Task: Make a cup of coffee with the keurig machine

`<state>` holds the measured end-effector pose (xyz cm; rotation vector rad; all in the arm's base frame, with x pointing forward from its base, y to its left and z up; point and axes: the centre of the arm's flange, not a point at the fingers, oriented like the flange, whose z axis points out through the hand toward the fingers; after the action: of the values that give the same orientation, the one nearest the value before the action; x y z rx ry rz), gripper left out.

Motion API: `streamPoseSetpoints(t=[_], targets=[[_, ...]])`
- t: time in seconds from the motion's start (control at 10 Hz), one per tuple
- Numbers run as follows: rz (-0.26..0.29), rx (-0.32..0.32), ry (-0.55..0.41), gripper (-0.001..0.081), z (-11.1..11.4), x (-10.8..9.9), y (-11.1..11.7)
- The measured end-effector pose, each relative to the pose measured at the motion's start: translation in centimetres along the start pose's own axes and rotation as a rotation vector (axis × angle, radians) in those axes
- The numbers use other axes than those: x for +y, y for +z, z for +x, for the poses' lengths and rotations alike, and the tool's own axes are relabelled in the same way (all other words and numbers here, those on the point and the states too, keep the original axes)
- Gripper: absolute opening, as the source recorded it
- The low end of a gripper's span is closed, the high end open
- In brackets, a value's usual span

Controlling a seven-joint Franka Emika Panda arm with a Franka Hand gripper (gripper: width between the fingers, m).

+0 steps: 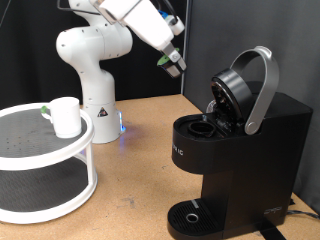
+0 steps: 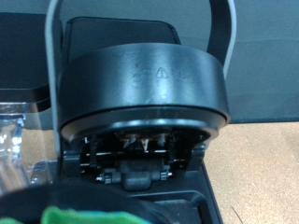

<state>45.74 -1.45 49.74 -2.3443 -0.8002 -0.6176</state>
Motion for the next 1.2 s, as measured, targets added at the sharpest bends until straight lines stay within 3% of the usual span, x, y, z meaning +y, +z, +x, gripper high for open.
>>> streamPoseSetpoints(t=[0.8,1.2], targets=[[-0.020,-0.015,0.003,0.0451,1.0,0.5,2.5],[-0.049,-0.115,-0.014,0.0451,0.1,0.9,5.4]])
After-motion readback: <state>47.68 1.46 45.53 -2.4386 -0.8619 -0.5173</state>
